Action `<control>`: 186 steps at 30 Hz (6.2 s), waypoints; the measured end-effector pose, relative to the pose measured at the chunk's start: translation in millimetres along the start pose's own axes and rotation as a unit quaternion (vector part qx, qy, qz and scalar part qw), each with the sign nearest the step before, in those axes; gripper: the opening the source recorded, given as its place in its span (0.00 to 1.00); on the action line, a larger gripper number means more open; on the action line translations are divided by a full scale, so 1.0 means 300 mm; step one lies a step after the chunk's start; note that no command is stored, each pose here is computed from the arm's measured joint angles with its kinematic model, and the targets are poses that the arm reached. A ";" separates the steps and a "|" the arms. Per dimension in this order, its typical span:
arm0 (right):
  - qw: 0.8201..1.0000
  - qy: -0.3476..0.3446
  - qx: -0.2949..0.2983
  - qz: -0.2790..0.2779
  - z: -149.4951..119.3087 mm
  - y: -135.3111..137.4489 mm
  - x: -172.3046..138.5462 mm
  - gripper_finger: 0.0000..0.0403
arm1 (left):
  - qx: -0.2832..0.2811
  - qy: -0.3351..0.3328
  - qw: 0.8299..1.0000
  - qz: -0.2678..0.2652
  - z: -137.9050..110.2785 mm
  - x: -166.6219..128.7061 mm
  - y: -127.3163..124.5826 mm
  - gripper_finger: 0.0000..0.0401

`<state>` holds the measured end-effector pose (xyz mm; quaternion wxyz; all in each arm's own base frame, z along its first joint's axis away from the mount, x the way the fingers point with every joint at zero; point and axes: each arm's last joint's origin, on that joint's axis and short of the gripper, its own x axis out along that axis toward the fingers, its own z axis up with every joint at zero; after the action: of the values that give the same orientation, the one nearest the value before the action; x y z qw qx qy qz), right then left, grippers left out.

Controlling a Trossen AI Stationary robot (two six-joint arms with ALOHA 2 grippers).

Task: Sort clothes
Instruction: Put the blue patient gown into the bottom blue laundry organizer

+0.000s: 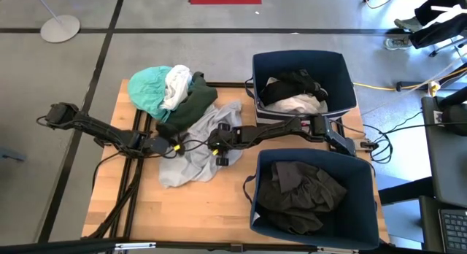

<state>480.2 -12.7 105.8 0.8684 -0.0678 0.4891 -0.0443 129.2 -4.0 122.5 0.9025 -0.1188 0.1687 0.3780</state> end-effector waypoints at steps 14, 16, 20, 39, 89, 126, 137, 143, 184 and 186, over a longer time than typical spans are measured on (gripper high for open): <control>0.997 -0.022 0.006 -0.072 0.070 -0.030 -0.196 0.05 | 0.016 -0.028 0.999 0.012 0.011 -0.011 -0.004 0.48; 0.996 -0.042 0.013 -0.080 0.093 -0.041 -0.249 0.05 | 0.017 -0.026 1.000 0.004 0.009 -0.013 -0.007 0.48; 0.992 -0.071 0.022 -0.103 0.124 -0.059 -0.335 0.05 | 0.018 -0.026 1.000 0.000 0.008 -0.015 -0.009 0.48; 0.948 -0.238 0.083 -0.192 0.187 -0.155 -0.879 0.05 | 0.014 -0.025 1.000 -0.004 0.009 -0.016 -0.011 0.48; 0.846 -0.459 0.179 -0.202 -0.103 0.113 -1.693 0.05 | -0.001 -0.024 1.000 -0.005 0.008 -0.016 -0.011 0.48; 0.805 -0.527 0.251 -0.110 -0.198 0.176 -2.078 0.05 | -0.013 -0.025 1.000 -0.006 0.009 -0.016 -0.012 0.48; 0.809 -0.522 0.242 -0.119 -0.102 0.247 -2.139 0.05 | -0.011 -0.024 1.000 -0.005 0.008 -0.016 -0.011 0.48; 0.810 -0.522 0.239 -0.120 -0.047 0.348 -2.117 0.05 | -0.011 -0.024 1.000 -0.005 0.008 -0.016 -0.011 0.48; 0.865 -0.448 0.120 -0.189 -0.096 0.721 -1.835 0.05 | -0.022 -0.023 0.999 -0.007 0.008 -0.016 -0.011 0.48; 0.866 -0.446 0.112 -0.194 -0.106 0.720 -1.821 0.05 | -0.021 -0.022 0.999 -0.008 0.008 -0.016 -0.012 0.48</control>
<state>172.5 276.4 515.4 0.9698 -0.0765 0.0180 -0.2311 129.2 -8.6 126.9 0.9063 -0.1309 0.1394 0.3769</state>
